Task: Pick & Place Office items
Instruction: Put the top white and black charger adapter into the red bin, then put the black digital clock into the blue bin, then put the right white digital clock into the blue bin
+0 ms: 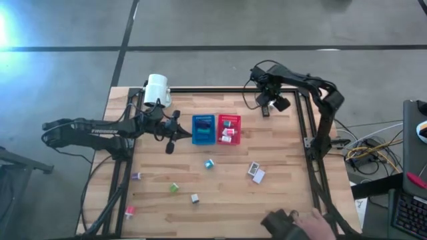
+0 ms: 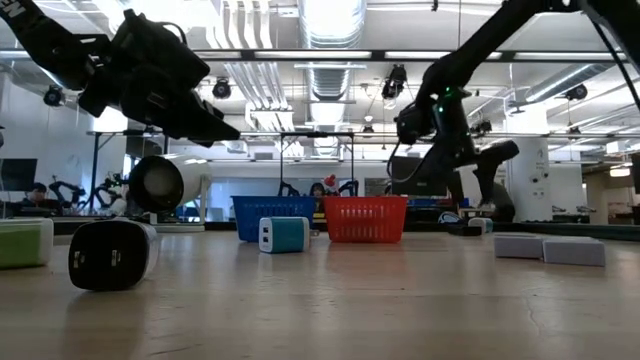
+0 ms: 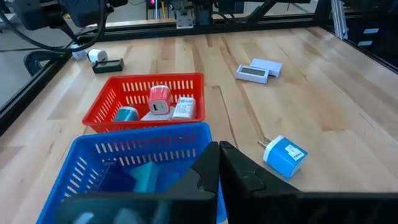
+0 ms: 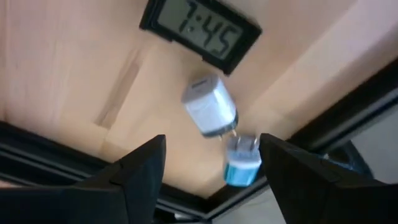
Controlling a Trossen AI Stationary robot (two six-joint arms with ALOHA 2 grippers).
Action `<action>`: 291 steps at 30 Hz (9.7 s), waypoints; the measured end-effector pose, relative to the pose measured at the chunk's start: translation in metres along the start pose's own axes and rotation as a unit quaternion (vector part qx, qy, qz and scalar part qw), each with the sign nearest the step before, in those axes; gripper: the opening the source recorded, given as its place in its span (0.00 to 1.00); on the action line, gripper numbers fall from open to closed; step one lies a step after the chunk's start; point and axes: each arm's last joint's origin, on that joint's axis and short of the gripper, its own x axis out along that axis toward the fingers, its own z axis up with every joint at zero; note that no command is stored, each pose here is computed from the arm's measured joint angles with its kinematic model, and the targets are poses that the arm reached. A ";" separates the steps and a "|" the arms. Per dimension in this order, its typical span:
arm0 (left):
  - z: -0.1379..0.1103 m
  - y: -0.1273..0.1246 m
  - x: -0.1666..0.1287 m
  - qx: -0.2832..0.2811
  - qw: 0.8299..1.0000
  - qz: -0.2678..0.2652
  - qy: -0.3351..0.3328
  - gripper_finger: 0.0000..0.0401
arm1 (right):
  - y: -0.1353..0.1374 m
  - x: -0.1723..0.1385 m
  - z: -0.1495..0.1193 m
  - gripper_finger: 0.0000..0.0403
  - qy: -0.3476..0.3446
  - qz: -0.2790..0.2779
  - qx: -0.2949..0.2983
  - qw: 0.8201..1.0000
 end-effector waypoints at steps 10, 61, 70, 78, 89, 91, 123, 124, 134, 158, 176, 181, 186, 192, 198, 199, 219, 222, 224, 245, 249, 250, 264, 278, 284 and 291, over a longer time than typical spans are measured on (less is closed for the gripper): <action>-0.002 0.000 0.000 -0.014 1.000 -0.001 0.009 0.02 | -0.004 0.025 0.007 0.59 -0.003 0.042 -0.010 0.999; 0.007 0.001 -0.001 -0.028 0.999 0.006 -0.032 0.02 | 0.078 -0.133 0.033 0.29 -0.311 -0.160 0.184 0.919; 0.015 0.003 -0.002 -0.042 0.997 0.011 -0.068 0.02 | 0.103 -0.146 0.096 0.29 -0.301 -0.194 0.179 0.916; 0.020 0.002 -0.006 -0.067 0.994 0.011 -0.086 0.02 | 0.096 -0.097 0.169 0.29 -0.229 -0.158 0.172 0.945; 0.021 0.002 -0.006 -0.072 0.993 0.010 -0.088 0.02 | 0.089 -0.075 0.191 0.30 -0.208 -0.133 0.167 0.954; 0.021 0.002 -0.006 -0.072 0.993 0.010 -0.088 0.02 | 0.090 -0.079 0.190 0.37 -0.221 -0.123 0.164 0.953; 0.019 0.001 -0.006 -0.076 0.994 0.009 -0.080 0.02 | 0.160 -0.118 0.034 0.43 -0.660 -0.230 0.263 0.665; 0.019 0.001 -0.006 -0.076 0.994 0.009 -0.080 0.02 | 0.164 -0.109 0.034 0.41 -0.661 -0.229 0.262 0.665; 0.020 0.002 -0.006 -0.065 0.994 0.011 -0.087 0.02 | 0.165 -0.039 0.013 0.08 -0.640 -0.174 0.360 0.656; 0.015 0.001 -0.006 -0.055 0.997 0.009 -0.060 0.02 | 0.030 -0.038 -0.008 0.47 -0.127 0.003 0.361 0.924; 0.005 -0.001 -0.005 -0.058 0.998 0.002 -0.013 0.02 | -0.016 0.037 0.017 0.92 -0.080 0.111 0.300 0.944; 0.004 -0.002 -0.005 -0.061 0.998 0.001 -0.007 0.02 | -0.014 0.051 0.024 0.92 -0.078 0.115 0.299 0.944; 0.004 -0.002 -0.005 -0.061 0.998 0.001 -0.007 0.02 | -0.011 0.063 0.029 0.91 -0.072 0.104 0.305 0.944; 0.004 -0.002 -0.005 -0.062 0.998 0.001 -0.008 0.02 | -0.009 0.066 0.035 0.72 -0.067 0.090 0.335 0.935; 0.004 -0.002 -0.005 -0.062 0.998 0.001 -0.008 0.02 | -0.007 0.059 0.037 0.69 -0.092 0.097 0.399 0.907; 0.004 -0.002 -0.005 -0.062 0.998 0.001 -0.008 0.02 | -0.007 0.055 0.036 0.69 -0.101 0.096 0.411 0.901; 0.004 -0.002 -0.005 -0.067 0.998 0.000 -0.008 0.02 | 0.123 -0.093 0.006 0.69 -0.675 -0.129 0.283 0.669; 0.005 -0.002 -0.005 -0.065 0.998 0.000 -0.012 0.02 | 0.144 -0.077 0.007 0.69 -0.699 -0.132 0.273 0.648; 0.006 -0.002 -0.005 -0.063 0.998 0.001 -0.016 0.02 | 0.153 -0.063 0.008 0.69 -0.707 -0.132 0.280 0.636; 0.035 -0.008 -0.032 -0.021 0.992 0.017 -0.121 0.02 | 0.130 -0.110 0.125 0.69 -0.609 -0.156 0.255 0.735; 0.036 -0.011 -0.038 -0.022 0.993 0.009 -0.120 0.02 | 0.106 -0.118 0.177 0.69 -0.549 -0.139 0.242 0.788; 0.036 -0.012 -0.039 -0.021 0.993 0.004 -0.119 0.02 | 0.099 -0.117 0.188 0.69 -0.528 -0.143 0.248 0.799; 0.036 -0.017 -0.049 -0.010 0.993 -0.011 -0.117 0.02 | 0.029 -0.100 0.273 0.69 -0.405 -0.091 0.243 0.877; 0.036 -0.018 -0.050 -0.007 0.993 -0.010 -0.118 0.02 | 0.028 -0.117 0.258 0.91 -0.405 -0.044 0.252 0.878; 0.037 -0.018 -0.051 -0.007 0.993 -0.009 -0.120 0.02 | 0.039 -0.137 0.244 0.86 -0.412 -0.045 0.267 0.870; 0.035 -0.018 -0.050 -0.011 0.993 -0.011 -0.113 0.02 | 0.122 -0.206 0.191 0.77 -0.509 -0.128 0.202 0.827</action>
